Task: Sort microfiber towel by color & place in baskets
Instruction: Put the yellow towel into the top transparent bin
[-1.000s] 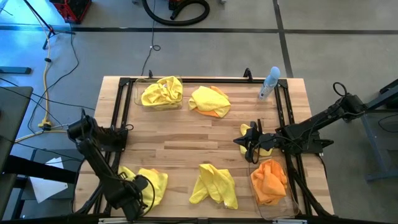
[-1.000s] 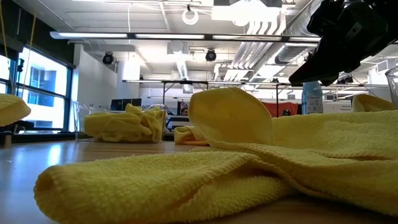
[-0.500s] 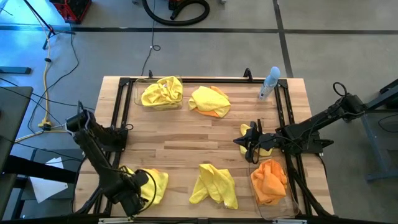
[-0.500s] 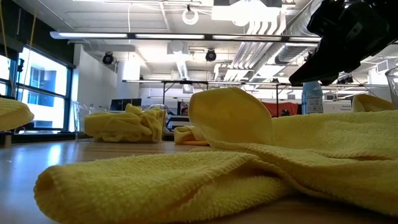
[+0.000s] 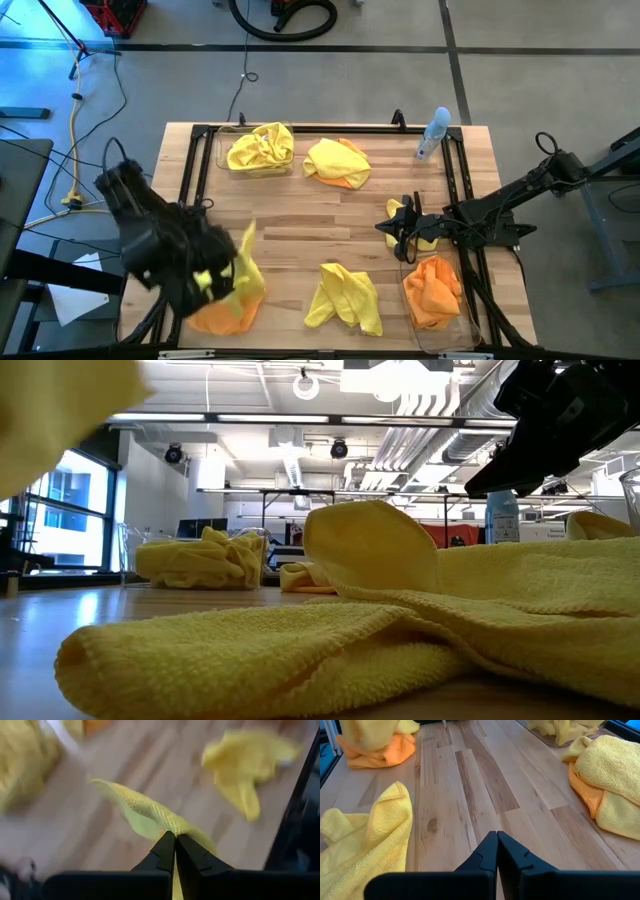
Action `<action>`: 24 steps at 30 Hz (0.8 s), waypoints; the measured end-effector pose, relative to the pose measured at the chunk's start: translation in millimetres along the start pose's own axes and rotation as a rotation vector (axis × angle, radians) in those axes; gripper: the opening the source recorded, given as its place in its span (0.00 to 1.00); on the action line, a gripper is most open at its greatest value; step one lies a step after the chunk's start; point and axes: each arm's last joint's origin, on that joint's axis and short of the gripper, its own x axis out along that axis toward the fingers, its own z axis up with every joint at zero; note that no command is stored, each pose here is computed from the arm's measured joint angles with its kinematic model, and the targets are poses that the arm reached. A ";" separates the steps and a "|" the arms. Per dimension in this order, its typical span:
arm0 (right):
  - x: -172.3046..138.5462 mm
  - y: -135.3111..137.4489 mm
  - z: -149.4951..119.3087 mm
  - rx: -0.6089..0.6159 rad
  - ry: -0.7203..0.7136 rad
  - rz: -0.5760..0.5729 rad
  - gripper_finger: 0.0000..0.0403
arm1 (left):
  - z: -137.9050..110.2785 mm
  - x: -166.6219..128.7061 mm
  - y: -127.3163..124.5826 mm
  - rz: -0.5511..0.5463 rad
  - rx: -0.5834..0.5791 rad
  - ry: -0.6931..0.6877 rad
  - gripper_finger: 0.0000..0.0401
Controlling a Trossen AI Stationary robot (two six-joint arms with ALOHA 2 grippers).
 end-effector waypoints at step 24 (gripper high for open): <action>0.1 -0.9 0.4 -0.049 -0.008 -0.021 0.00 | 131.2 -15.3 192.8 0.546 -0.072 -0.341 0.00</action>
